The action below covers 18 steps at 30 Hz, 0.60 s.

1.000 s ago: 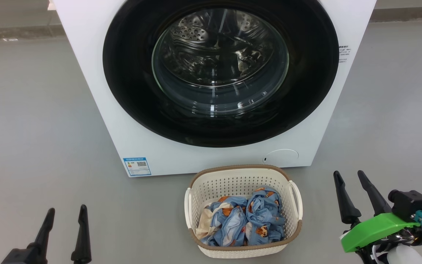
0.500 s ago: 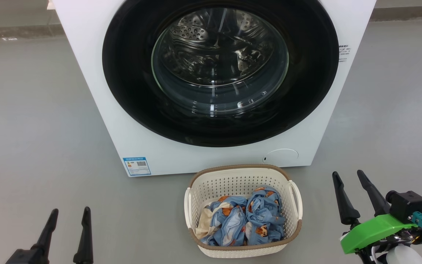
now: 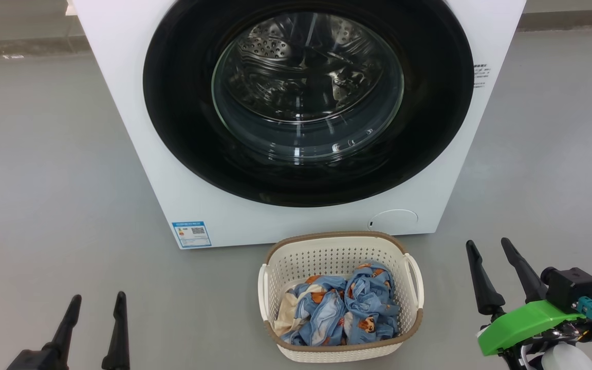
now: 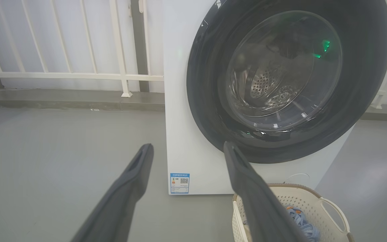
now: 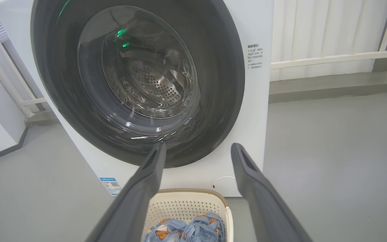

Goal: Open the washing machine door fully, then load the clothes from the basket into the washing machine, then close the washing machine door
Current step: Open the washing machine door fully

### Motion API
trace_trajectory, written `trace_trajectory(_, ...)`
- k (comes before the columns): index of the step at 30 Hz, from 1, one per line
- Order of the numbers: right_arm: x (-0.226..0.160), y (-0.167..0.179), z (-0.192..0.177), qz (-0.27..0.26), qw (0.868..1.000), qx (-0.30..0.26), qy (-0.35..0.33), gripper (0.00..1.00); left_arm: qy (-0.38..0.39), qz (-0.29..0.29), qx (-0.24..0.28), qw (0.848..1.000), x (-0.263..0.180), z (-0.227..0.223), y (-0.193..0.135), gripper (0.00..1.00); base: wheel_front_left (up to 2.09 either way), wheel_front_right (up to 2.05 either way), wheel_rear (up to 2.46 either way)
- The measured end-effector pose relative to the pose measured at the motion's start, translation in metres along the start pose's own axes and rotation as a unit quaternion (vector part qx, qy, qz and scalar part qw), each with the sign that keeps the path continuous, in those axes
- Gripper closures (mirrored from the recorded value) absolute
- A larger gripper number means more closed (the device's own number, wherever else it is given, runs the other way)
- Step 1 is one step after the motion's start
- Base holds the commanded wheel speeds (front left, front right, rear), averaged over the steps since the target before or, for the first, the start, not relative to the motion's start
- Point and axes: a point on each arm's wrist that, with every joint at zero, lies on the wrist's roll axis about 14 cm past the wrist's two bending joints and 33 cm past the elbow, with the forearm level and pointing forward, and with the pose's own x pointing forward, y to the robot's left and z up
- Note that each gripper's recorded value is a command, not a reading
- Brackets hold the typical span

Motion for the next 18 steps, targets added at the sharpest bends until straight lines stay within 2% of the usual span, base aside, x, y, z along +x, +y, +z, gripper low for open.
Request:
trace_trajectory(10,-0.0003,0.0009,0.0012,0.001,1.000,-0.001,-0.002,0.00,0.005,0.001,0.020,1.000,-0.0013,-0.0015,0.0046,0.00,0.11,0.27,-0.38)
trace_trajectory(18,-0.0006,0.0011,0.0023,0.001,1.000,-0.001,-0.004,0.00,0.004,0.006,0.026,1.000,-0.0011,-0.0002,0.0082,0.00,0.82,1.06,-1.88)
